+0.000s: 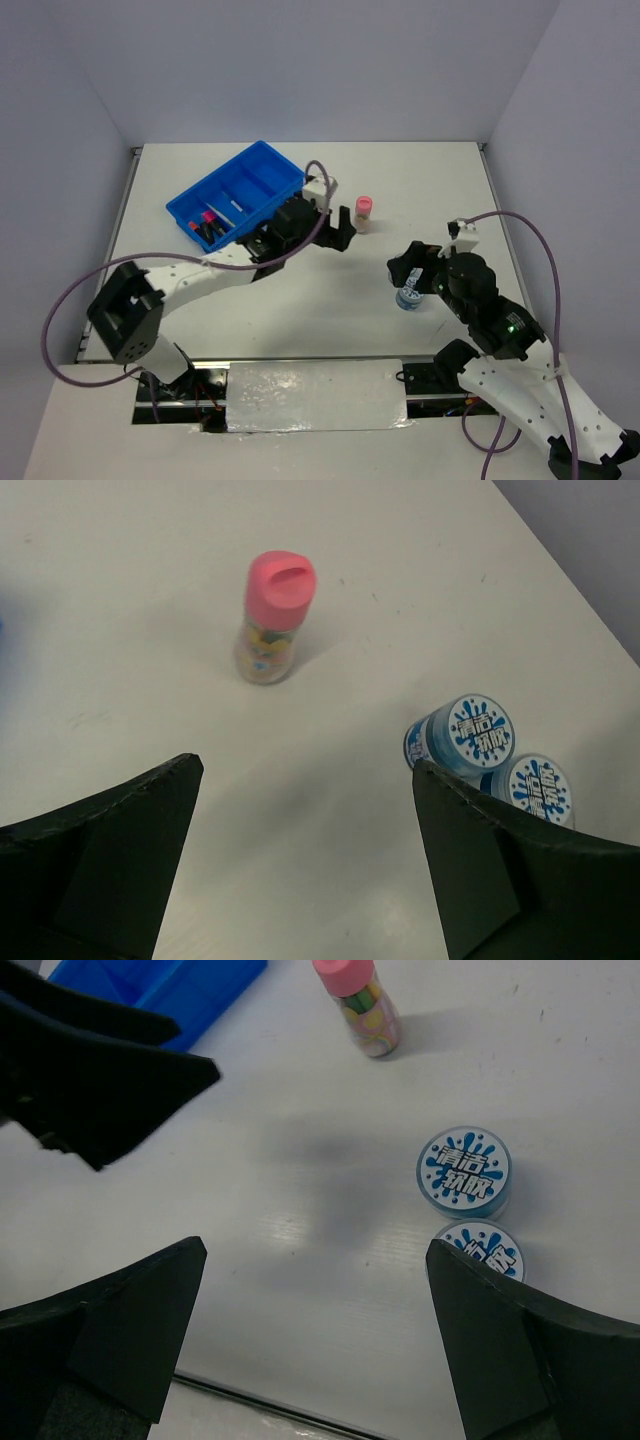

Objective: Sort the stationery into containers
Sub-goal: Pick up the stationery from the center of the board, then place the stationery in the storage box.

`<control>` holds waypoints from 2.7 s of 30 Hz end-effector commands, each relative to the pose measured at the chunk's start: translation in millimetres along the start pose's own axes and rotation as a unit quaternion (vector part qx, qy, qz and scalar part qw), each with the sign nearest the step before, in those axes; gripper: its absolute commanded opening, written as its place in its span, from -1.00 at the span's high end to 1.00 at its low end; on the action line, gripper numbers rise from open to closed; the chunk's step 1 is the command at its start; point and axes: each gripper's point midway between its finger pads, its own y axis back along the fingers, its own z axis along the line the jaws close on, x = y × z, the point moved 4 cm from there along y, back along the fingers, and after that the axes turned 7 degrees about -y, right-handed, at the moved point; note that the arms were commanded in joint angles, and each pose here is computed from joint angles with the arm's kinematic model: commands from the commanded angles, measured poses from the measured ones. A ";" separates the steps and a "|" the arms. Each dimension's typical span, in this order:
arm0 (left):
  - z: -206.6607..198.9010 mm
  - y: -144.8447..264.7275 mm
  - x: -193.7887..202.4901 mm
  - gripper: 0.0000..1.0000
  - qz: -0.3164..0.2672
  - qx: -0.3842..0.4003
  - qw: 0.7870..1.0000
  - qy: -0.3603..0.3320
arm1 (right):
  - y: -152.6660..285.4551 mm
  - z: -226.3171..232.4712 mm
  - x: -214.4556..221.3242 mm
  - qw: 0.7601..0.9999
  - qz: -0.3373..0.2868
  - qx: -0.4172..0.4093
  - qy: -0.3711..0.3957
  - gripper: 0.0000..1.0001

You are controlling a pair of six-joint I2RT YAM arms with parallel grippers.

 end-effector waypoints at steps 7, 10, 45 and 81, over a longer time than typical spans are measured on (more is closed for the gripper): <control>-5.5 -76.1 -26.5 -0.99 -0.108 -0.057 0.992 -0.013 | 8.9 4.2 -7.4 1.000 -0.013 -0.019 0.003 -0.99; 2.6 -80.2 -21.6 -0.99 -0.088 -0.092 0.992 0.004 | -7.9 0.1 -1.6 1.000 -0.007 0.001 0.014 -0.99; 31.5 116.4 0.0 -0.99 0.020 -0.086 0.995 0.039 | -284.7 3.0 -22.7 0.983 0.061 0.112 0.135 0.16; -69.0 112.3 -16.7 -0.85 -0.025 0.272 0.952 -0.139 | -45.5 132.1 -31.2 0.901 0.197 -0.385 0.035 1.00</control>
